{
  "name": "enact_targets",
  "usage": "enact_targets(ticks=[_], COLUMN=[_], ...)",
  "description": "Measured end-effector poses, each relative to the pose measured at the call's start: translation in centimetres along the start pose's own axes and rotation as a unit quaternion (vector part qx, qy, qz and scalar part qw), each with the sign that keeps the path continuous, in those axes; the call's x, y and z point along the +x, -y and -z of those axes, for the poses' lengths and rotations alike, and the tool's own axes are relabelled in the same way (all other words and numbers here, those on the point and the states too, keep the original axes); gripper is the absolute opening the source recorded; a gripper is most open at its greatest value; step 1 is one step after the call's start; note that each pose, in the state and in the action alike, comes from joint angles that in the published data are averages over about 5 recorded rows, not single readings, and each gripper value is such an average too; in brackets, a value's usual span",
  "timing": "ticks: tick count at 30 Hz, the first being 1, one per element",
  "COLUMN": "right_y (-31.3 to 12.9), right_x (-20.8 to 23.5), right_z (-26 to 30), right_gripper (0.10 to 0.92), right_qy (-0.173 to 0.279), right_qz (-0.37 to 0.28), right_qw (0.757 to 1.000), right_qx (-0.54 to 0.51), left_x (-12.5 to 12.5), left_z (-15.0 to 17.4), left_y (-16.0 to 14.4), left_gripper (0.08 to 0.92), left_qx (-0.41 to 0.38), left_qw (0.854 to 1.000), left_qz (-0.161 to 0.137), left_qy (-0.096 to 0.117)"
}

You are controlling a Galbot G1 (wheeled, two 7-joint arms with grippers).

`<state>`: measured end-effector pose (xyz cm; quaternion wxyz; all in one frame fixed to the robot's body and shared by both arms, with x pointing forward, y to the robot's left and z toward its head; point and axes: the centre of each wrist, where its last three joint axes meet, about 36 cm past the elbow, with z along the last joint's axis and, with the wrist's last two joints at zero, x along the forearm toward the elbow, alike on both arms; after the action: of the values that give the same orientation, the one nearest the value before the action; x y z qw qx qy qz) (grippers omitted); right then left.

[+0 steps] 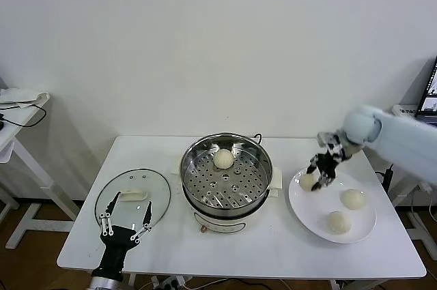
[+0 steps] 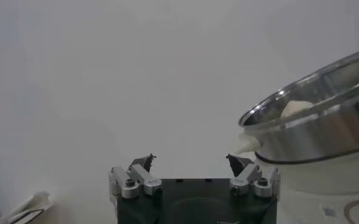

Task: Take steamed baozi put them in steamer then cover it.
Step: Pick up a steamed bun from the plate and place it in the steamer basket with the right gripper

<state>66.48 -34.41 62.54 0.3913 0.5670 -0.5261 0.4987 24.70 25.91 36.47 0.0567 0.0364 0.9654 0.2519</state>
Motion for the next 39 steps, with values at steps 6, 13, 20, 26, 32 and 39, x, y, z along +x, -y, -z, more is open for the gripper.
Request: enact_targets(ticks=[6, 13, 20, 26, 32, 39], right_y=[1.9, 2.4, 2.6, 2.6, 2.5, 2.5], right_x=[6.2, 8.6, 6.4, 2.3, -2.0, -6.0], right_z=[6.3, 14.5, 21.5, 26.0, 29.1, 31.4], right_gripper=[0.573, 0.573, 0.582, 0.593, 0.593, 0.593], right_qy=[-0.002, 0.005, 0.01, 0.003, -0.004, -0.002], right_qz=[-0.005, 0.007, 0.019, 0.021, 0.015, 0.008], right_qw=[0.998, 0.995, 0.992, 0.99, 0.989, 0.988], right_qx=[0.055, 0.102, 0.127, 0.14, 0.147, 0.152], left_x=[-0.4, -0.8, -1.0, -1.1, -1.0, -1.0], left_z=[0.3, 0.5, 0.7, 0.7, 0.6, 0.4], left_y=[-0.1, -0.1, -0.2, -0.3, -0.5, -0.5], left_gripper=[0.823, 0.823, 0.823, 0.823, 0.823, 0.823], left_qx=[0.003, 0.007, 0.009, 0.008, 0.006, 0.005], left_qw=[1.0, 1.0, 1.0, 1.0, 1.0, 1.0], left_qz=[0.0, 0.0, 0.003, 0.006, 0.008, 0.01], left_qy=[0.009, 0.014, 0.017, 0.018, 0.016, 0.014])
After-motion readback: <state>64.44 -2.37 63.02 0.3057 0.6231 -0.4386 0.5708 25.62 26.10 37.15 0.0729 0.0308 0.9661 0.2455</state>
